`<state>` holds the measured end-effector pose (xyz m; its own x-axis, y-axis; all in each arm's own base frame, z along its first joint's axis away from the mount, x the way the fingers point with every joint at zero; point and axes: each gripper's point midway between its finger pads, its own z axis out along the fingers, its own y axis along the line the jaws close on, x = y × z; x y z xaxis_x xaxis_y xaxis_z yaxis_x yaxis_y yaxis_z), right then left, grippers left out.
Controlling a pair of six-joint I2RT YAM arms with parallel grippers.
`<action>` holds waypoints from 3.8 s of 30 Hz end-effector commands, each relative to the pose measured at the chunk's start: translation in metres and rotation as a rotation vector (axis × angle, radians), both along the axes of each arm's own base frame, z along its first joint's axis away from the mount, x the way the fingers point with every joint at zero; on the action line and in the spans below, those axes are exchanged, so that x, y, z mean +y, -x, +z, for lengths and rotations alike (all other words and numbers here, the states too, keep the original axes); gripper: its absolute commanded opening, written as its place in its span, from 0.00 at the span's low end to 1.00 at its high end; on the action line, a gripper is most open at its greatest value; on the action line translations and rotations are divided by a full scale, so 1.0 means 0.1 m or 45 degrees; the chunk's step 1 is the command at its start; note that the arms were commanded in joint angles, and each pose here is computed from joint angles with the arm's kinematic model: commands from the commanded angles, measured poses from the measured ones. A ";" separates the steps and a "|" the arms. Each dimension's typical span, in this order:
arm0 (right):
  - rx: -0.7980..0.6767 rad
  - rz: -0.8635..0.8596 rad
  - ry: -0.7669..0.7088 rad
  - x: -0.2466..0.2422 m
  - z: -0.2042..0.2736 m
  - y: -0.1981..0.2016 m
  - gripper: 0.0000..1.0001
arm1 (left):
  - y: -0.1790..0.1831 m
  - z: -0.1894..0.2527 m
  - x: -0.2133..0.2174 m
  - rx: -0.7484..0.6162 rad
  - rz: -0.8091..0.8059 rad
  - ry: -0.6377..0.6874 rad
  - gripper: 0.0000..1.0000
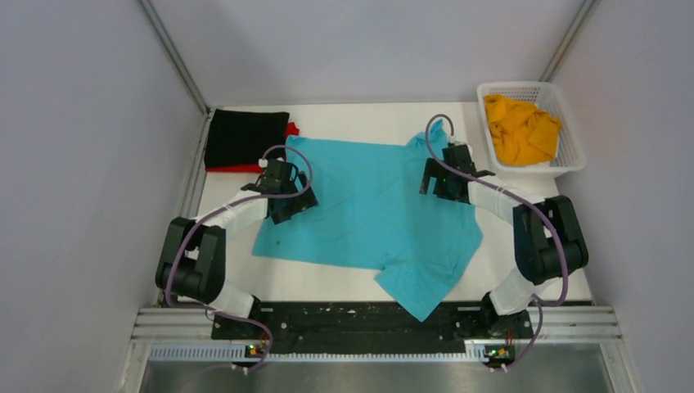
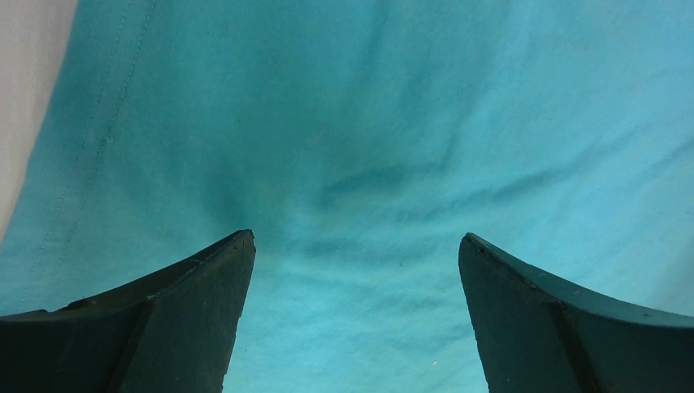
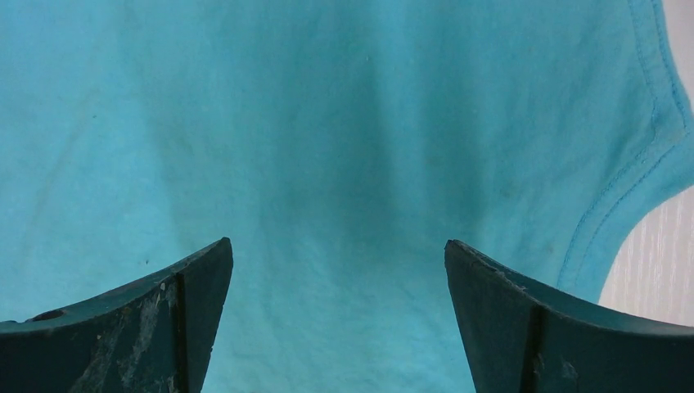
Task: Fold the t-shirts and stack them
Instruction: Flatten out the tshirt, then grab the side of the flattened tshirt closest away from the robot with both arms
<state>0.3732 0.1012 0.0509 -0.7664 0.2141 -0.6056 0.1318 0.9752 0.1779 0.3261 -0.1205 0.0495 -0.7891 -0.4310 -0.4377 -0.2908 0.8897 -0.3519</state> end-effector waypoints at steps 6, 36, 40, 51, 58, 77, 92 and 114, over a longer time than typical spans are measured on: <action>0.037 -0.156 0.062 -0.31 -0.28 -0.39 0.99 | 0.10 -0.26 -0.07 0.111 0.019 0.068 0.99; -0.232 -0.026 -0.076 0.09 0.54 -1.55 0.99 | -0.03 0.61 -0.33 -0.155 0.048 -0.134 0.99; -0.212 -0.039 -0.137 0.22 0.34 -1.82 0.99 | -0.32 0.59 -0.45 -0.160 0.016 -0.118 0.99; -0.302 -0.052 -0.246 0.54 0.11 -2.57 0.99 | -0.95 0.17 -0.24 -0.116 0.109 0.016 0.99; -0.216 -0.103 -0.160 0.44 -0.36 -2.72 0.99 | -1.15 -0.08 -0.05 -0.054 0.151 0.030 0.99; -0.366 -0.041 -0.253 0.31 -0.22 -3.15 0.99 | -1.50 -0.10 0.15 -0.017 0.223 -0.017 0.99; -0.385 -0.164 0.112 -0.07 1.49 -1.56 0.99 | -0.15 1.17 0.16 -0.232 0.241 -0.235 0.99; -0.385 -0.214 -0.011 -0.33 1.04 0.54 0.99 | 1.60 -0.14 0.40 0.132 0.389 -0.065 0.73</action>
